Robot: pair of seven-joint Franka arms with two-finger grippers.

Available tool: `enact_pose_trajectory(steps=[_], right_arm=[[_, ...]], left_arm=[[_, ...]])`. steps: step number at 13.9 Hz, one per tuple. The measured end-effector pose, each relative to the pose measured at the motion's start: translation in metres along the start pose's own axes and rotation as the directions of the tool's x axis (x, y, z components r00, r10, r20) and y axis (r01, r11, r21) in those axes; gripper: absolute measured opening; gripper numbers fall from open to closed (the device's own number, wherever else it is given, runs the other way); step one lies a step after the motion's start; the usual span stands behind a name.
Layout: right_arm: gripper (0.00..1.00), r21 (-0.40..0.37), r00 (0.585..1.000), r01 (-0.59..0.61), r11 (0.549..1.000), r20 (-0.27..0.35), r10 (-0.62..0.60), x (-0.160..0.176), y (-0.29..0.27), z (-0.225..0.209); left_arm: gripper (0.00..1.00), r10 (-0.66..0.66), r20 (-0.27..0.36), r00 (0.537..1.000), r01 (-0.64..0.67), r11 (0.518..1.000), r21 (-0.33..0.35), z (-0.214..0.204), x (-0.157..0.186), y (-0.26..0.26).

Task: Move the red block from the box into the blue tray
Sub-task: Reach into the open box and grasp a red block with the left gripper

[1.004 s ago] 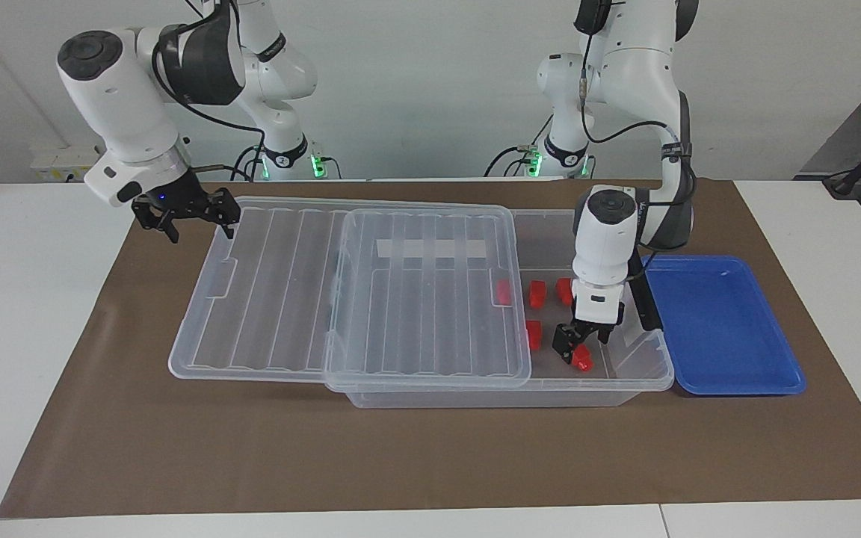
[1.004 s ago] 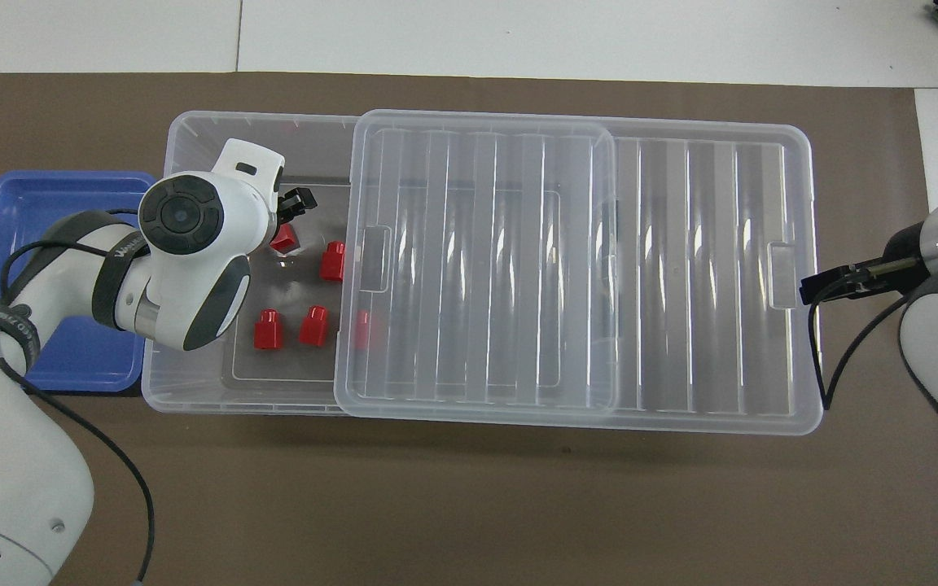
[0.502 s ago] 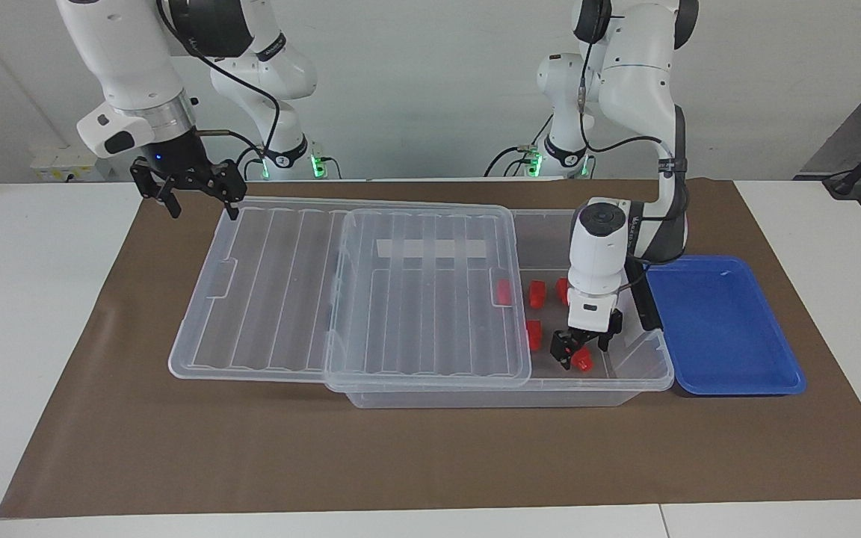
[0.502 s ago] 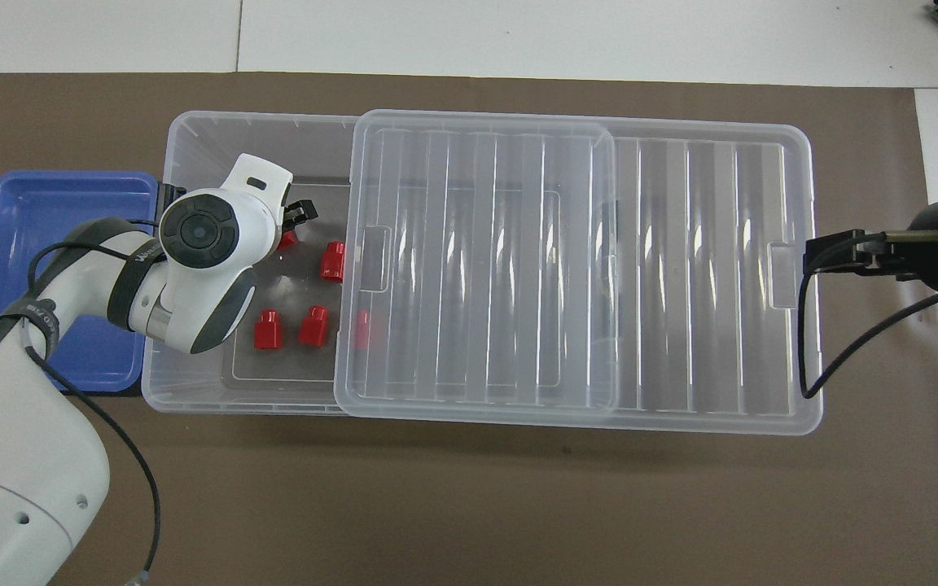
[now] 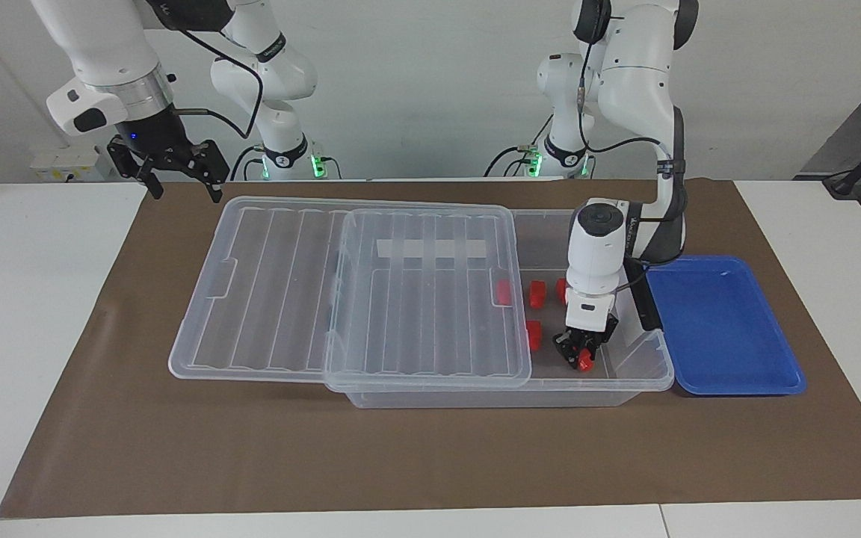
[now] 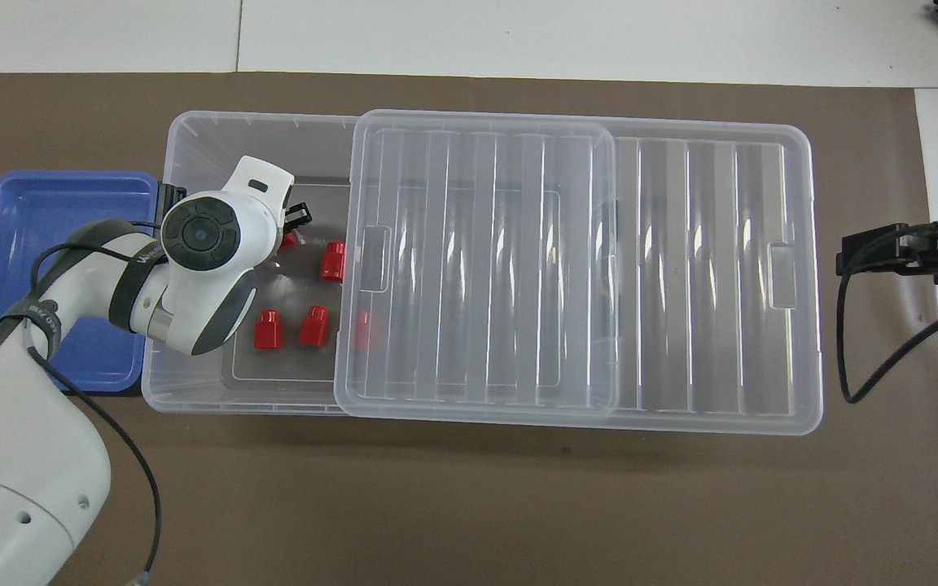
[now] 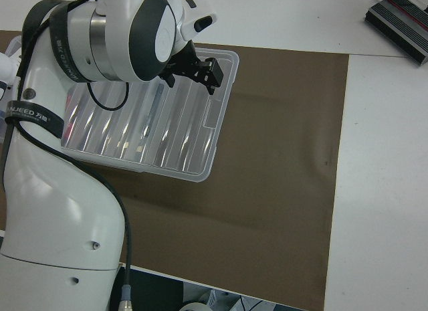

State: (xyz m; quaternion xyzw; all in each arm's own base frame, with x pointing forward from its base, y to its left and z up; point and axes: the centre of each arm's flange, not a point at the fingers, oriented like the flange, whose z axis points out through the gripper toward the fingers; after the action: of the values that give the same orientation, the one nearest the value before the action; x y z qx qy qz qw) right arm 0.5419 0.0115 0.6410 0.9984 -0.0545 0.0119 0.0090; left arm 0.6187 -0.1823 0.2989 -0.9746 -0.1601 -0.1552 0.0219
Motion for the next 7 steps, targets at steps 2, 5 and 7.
enact_pose_trajectory(steps=[2,5,7], right_arm=[[1.00,-0.001,1.000,0.000,1.000,0.012,0.000,0.002,0.000,0.002],[1.00,-0.002,1.000,0.001,1.000,0.022,-0.001,0.003,-0.001,0.005],[1.00,-0.002,1.000,0.001,1.000,0.022,-0.001,0.003,-0.001,0.005]], left_arm=[[0.35,0.001,0.001,1.000,-0.001,1.000,0.002,0.000,0.000,0.000],[0.35,-0.002,0.029,1.000,0.000,0.999,0.053,-0.010,0.009,0.002],[0.35,-0.002,0.044,0.999,-0.003,0.994,0.105,-0.046,0.029,0.011]])
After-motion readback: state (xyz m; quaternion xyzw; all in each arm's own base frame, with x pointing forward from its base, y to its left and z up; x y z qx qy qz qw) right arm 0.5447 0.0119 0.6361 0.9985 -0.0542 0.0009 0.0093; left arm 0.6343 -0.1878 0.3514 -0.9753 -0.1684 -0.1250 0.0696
